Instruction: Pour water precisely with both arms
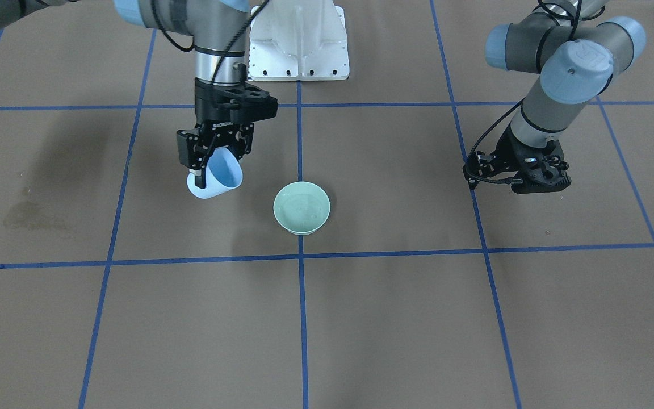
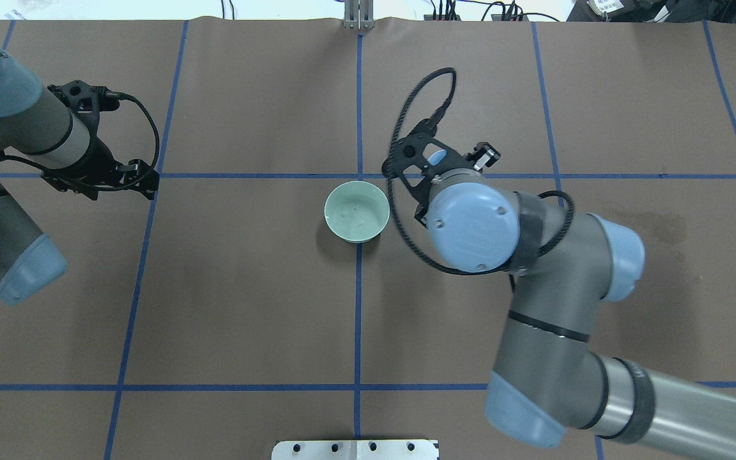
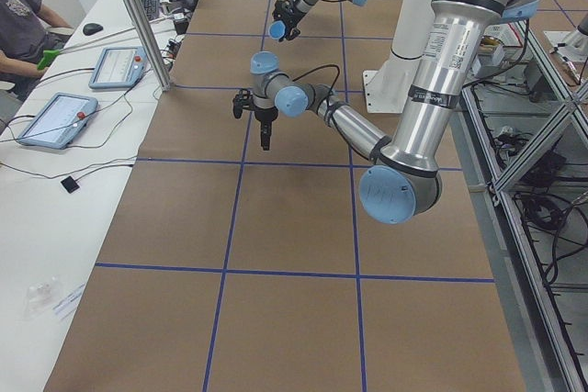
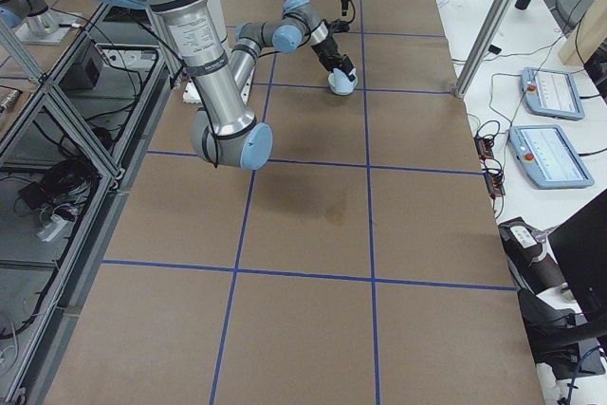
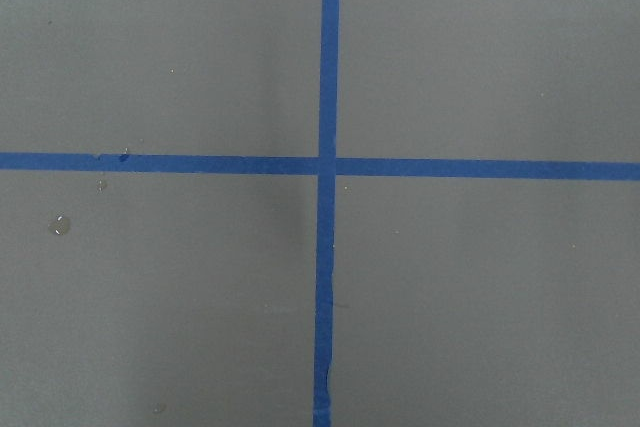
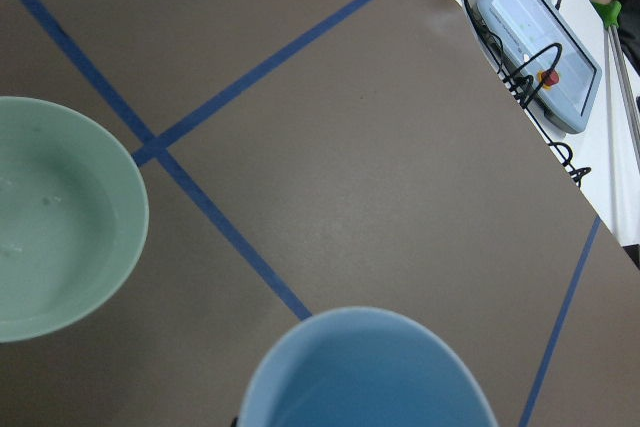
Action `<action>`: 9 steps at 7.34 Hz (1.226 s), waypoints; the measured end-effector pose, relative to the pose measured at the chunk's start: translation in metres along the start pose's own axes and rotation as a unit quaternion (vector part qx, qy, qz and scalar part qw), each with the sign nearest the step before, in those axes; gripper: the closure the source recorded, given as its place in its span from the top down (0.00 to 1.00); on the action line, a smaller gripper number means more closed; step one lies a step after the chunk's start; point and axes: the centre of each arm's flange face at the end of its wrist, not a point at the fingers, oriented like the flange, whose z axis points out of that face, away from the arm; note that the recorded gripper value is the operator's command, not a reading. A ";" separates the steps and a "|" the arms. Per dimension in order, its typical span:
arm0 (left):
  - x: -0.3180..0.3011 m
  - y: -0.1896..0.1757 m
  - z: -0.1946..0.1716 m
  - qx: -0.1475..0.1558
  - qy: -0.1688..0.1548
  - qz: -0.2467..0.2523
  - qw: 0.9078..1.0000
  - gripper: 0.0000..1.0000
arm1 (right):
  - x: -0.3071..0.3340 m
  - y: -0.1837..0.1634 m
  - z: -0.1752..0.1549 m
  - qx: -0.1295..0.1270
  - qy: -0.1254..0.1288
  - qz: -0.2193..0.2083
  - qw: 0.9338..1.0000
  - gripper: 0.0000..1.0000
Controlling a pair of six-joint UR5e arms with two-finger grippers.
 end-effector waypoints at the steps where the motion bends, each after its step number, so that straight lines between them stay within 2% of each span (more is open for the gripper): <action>1: 0.000 0.000 0.000 0.000 0.000 0.000 1.000 1.00 | 0.041 0.035 0.013 0.014 -0.023 0.030 0.999 0.22; 3: 0.001 0.001 -0.002 0.001 0.002 0.000 1.000 1.00 | 0.139 0.130 0.040 0.035 -0.080 0.081 0.993 0.24; 4: 0.003 0.001 -0.005 0.003 0.004 0.000 1.000 1.00 | 0.182 0.183 0.051 0.046 -0.104 0.099 0.989 0.28; 5: 0.005 0.002 -0.008 0.005 0.006 0.001 1.000 1.00 | 0.212 0.236 0.065 0.058 -0.125 0.110 0.984 0.26; 7: 0.007 0.003 -0.012 0.008 0.009 -0.002 1.000 1.00 | 0.240 0.315 0.080 0.080 -0.146 0.125 0.978 0.27; 8: 0.008 0.004 -0.014 0.008 0.010 -0.006 1.000 1.00 | 0.246 0.339 0.079 0.086 -0.151 0.140 0.975 0.39; 9: 0.008 0.004 -0.014 0.009 0.011 -0.008 1.000 1.00 | 0.251 0.360 0.077 0.090 -0.156 0.154 0.971 0.45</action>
